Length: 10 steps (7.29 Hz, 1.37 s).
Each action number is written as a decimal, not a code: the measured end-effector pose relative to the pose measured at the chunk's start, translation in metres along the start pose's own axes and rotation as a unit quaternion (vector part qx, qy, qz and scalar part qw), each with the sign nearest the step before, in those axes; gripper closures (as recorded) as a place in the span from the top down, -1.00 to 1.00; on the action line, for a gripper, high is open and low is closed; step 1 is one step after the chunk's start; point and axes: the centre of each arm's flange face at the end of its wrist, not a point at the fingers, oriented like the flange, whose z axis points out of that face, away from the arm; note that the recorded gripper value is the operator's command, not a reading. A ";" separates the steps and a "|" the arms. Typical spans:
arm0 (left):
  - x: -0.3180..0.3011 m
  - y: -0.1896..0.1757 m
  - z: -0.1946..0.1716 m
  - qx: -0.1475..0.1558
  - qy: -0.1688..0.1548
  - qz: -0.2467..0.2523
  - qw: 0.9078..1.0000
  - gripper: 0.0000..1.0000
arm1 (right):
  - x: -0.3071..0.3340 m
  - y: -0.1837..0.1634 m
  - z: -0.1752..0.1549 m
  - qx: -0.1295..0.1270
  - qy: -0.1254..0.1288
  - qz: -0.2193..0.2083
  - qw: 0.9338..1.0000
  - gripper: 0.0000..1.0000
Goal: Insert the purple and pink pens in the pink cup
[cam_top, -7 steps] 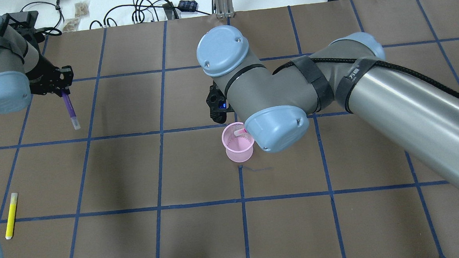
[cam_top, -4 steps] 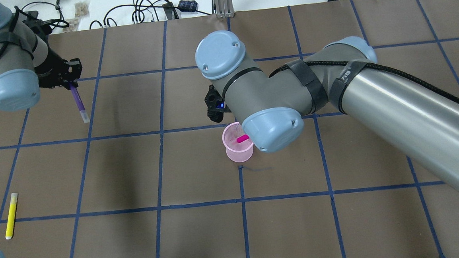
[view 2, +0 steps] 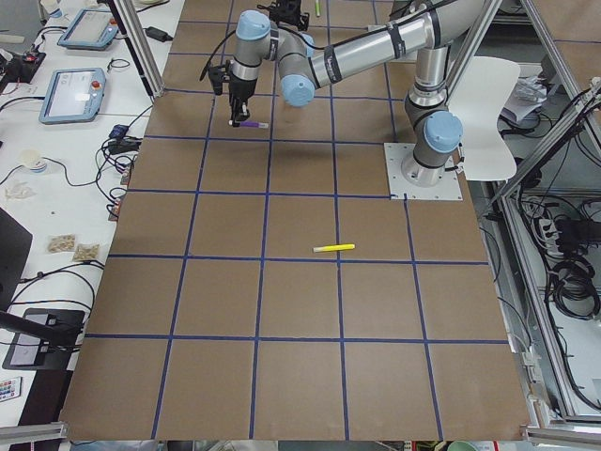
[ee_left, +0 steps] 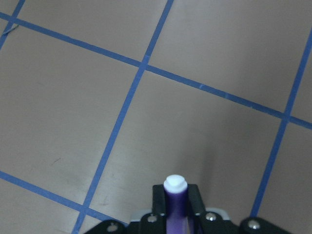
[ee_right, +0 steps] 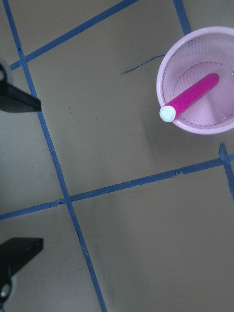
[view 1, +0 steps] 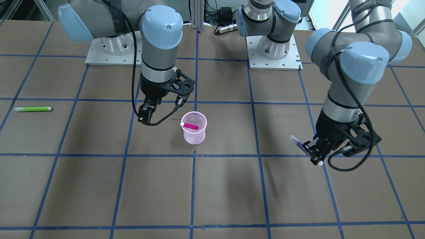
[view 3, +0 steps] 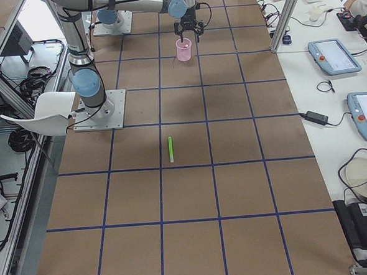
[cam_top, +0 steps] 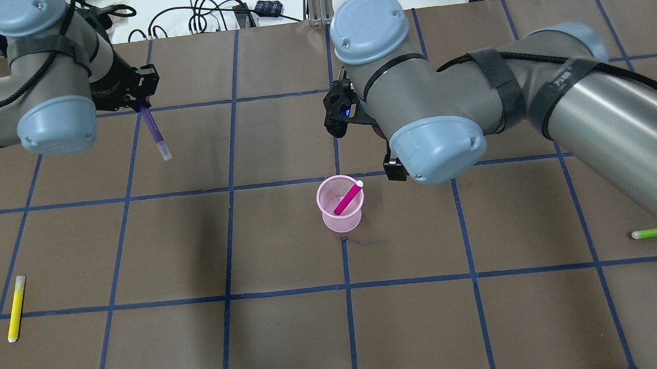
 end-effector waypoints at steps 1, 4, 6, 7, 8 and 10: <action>0.039 0.022 -0.012 0.008 0.014 -0.011 1.000 -1.00 | 0.021 0.038 -0.013 0.029 -0.021 0.047 0.998 0.85; 0.141 0.101 -0.024 0.051 0.020 -0.016 0.998 -1.00 | 0.057 0.142 -0.054 0.048 -0.074 0.235 0.968 1.00; 0.187 0.161 -0.028 0.059 0.015 -0.040 0.997 -1.00 | 0.059 0.157 -0.076 0.045 -0.071 0.400 0.913 1.00; 0.200 0.185 -0.027 0.061 0.011 -0.048 0.997 -1.00 | 0.060 0.158 -0.085 0.047 -0.069 0.484 0.871 1.00; 0.209 0.205 -0.024 0.058 0.009 -0.055 0.997 -1.00 | 0.061 0.158 -0.091 0.050 -0.069 0.550 0.831 1.00; 0.218 0.227 -0.018 0.052 0.006 -0.061 0.997 -1.00 | 0.062 0.156 -0.096 0.059 -0.066 0.625 0.776 1.00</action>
